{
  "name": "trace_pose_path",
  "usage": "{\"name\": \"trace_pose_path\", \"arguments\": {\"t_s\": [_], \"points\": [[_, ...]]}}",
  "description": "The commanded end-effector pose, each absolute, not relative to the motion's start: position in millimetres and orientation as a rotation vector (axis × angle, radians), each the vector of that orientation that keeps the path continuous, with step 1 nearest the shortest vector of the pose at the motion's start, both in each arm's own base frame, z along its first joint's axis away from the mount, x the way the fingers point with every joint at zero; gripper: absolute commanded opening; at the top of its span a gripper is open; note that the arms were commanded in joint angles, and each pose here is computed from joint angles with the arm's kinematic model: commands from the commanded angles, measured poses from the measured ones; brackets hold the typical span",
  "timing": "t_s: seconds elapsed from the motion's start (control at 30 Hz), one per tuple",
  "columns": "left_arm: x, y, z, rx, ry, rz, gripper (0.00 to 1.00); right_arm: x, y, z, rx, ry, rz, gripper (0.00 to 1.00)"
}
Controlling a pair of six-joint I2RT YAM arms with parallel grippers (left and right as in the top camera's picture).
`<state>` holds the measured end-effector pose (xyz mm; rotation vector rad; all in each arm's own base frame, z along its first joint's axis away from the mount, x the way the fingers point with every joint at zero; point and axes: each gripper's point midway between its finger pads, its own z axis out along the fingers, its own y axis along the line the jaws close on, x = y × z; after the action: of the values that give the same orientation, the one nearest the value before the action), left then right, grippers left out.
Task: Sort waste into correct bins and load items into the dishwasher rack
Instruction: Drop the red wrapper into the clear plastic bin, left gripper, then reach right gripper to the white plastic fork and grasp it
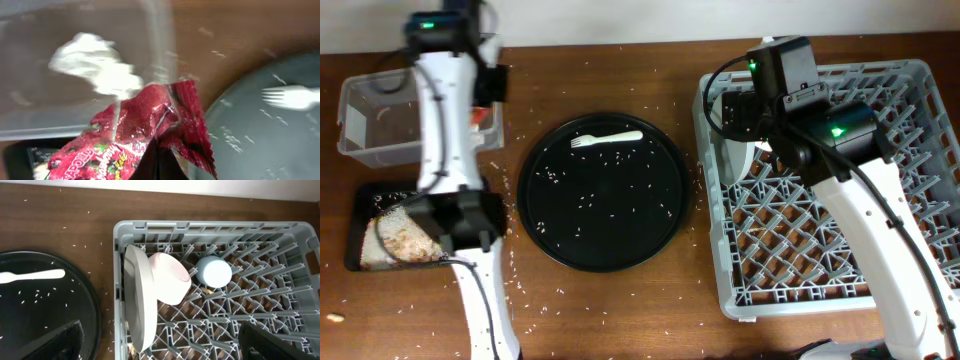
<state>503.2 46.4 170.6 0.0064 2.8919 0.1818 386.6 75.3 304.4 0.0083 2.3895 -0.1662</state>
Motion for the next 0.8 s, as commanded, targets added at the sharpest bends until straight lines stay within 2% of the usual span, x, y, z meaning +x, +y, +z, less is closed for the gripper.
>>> {"name": "trace_pose_path", "arguments": {"t_s": [0.0,0.03,0.1,0.13,0.17,0.3,0.47,0.57,0.7,0.77], "points": [[515,112,192,-0.220,2.759,0.187,0.02,390,73,306,0.010,2.376,-0.178,0.98],[521,119,190,-0.241,2.737,0.155,0.13,391,73,306,0.011,2.375,-0.177,0.98],[528,128,185,-0.263,2.712,0.111,0.76,391,73,306,0.011,2.375,-0.177,0.98],[529,129,185,-0.265,2.710,0.108,0.93,391,73,306,0.011,2.375,-0.177,0.98],[530,129,185,-0.261,2.706,0.110,0.97,391,73,307,0.011,2.374,-0.176,0.98],[536,125,188,-0.243,2.680,0.102,0.99,394,85,309,-0.011,2.364,-0.098,0.99],[536,46,187,0.013,2.709,-0.233,0.99,404,120,312,-0.085,2.341,0.123,1.00],[525,3,182,0.126,2.759,-0.304,0.98,410,133,300,-0.116,2.366,0.185,1.00],[515,-73,170,0.609,2.744,-0.246,0.98,416,135,282,-0.121,2.411,0.171,1.00],[515,-86,160,0.678,2.750,-0.170,0.98,416,135,282,-0.121,2.412,0.171,1.00]]}}
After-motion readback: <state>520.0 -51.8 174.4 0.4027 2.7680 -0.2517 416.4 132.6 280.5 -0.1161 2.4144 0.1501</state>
